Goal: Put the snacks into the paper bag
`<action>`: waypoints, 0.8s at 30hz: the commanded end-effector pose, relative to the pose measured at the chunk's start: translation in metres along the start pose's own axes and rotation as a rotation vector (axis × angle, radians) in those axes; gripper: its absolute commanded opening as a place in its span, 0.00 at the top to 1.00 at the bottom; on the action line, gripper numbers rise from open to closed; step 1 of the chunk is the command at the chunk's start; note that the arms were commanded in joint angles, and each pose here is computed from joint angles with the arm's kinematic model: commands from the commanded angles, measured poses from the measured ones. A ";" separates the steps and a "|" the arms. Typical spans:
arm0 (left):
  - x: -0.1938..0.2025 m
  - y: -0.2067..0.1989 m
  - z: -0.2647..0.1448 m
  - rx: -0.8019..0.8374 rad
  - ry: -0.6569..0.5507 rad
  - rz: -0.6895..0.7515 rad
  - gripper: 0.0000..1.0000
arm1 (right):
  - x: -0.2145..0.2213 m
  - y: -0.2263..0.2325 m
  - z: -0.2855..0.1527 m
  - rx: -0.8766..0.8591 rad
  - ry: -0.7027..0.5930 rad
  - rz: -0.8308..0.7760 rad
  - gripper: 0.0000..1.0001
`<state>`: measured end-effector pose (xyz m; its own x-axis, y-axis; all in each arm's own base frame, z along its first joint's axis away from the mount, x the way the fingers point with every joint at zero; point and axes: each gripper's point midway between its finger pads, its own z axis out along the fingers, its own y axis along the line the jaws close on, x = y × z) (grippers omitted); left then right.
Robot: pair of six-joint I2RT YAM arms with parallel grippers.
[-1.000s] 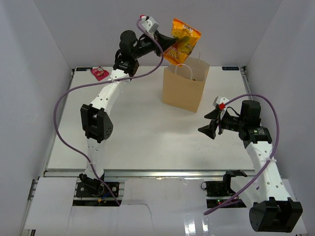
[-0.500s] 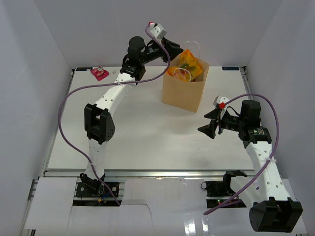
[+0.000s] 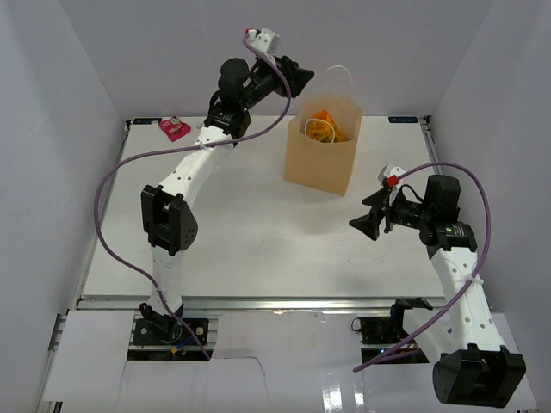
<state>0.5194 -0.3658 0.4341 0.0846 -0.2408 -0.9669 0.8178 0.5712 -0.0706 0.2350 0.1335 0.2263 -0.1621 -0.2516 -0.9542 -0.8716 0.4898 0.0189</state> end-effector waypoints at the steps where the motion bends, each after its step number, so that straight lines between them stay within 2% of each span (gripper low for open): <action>1: -0.064 0.079 -0.056 -0.381 -0.058 -0.149 0.33 | -0.007 -0.010 -0.002 0.055 -0.013 0.007 0.20; 2: -0.031 0.107 -0.080 -0.517 0.025 -0.266 0.32 | -0.003 -0.013 -0.002 0.075 -0.003 0.022 0.19; 3: -0.016 0.129 -0.101 -0.602 0.046 -0.366 0.29 | -0.002 -0.015 -0.002 0.089 -0.001 0.032 0.19; 4: -0.008 0.166 -0.137 -0.724 0.012 -0.546 0.27 | 0.000 -0.020 -0.003 0.119 0.006 0.048 0.19; 5: 0.046 0.184 -0.170 -0.835 0.089 -0.676 0.24 | 0.002 -0.022 -0.003 0.134 0.009 0.056 0.19; 6: 0.045 0.207 -0.208 -0.923 0.042 -0.750 0.21 | 0.002 -0.026 -0.004 0.153 0.013 0.067 0.18; 7: 0.053 0.216 -0.226 -0.968 -0.014 -0.850 0.18 | 0.004 -0.034 -0.004 0.198 0.020 0.086 0.17; 8: 0.097 0.221 -0.257 -1.062 0.024 -0.922 0.14 | 0.004 -0.038 -0.005 0.216 0.024 0.089 0.17; 10: 0.102 0.245 -0.306 -1.192 -0.050 -0.950 0.13 | 0.008 -0.048 -0.007 0.264 0.043 0.103 0.16; 13: 0.128 0.269 -0.354 -1.374 -0.066 -0.921 0.09 | 0.013 -0.055 -0.007 0.291 0.057 0.113 0.15; 15: 0.128 0.287 -0.370 -1.432 -0.037 -0.847 0.08 | 0.016 -0.058 -0.005 0.294 0.063 0.120 0.15; 16: 0.146 0.298 -0.378 -1.466 0.011 -0.822 0.06 | 0.017 -0.059 -0.004 0.294 0.066 0.123 0.15; 18: 0.156 0.314 -0.380 -1.444 0.103 -0.721 0.06 | 0.023 -0.061 -0.002 0.294 0.078 0.136 0.15; 19: 0.142 0.326 -0.369 -1.410 0.102 -0.670 0.06 | 0.026 -0.062 -0.002 0.294 0.085 0.140 0.15; 20: 0.164 0.337 -0.369 -1.405 0.157 -0.647 0.06 | 0.027 -0.063 -0.002 0.296 0.089 0.144 0.15; 21: 0.166 0.345 -0.367 -1.379 0.202 -0.579 0.06 | 0.030 -0.064 -0.001 0.296 0.095 0.148 0.15; 22: 0.153 0.357 -0.358 -1.355 0.187 -0.531 0.06 | 0.033 -0.065 0.000 0.297 0.100 0.156 0.15; 24: 0.171 0.374 -0.358 -1.342 0.244 -0.435 0.06 | 0.036 -0.067 0.001 0.294 0.110 0.169 0.15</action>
<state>0.6184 0.0771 0.1370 -0.2235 -0.6861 -0.6923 -0.4822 0.6951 -0.5332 0.2809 0.0960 0.1927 -0.3636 -0.2308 -0.9025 -0.6724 0.7355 0.0828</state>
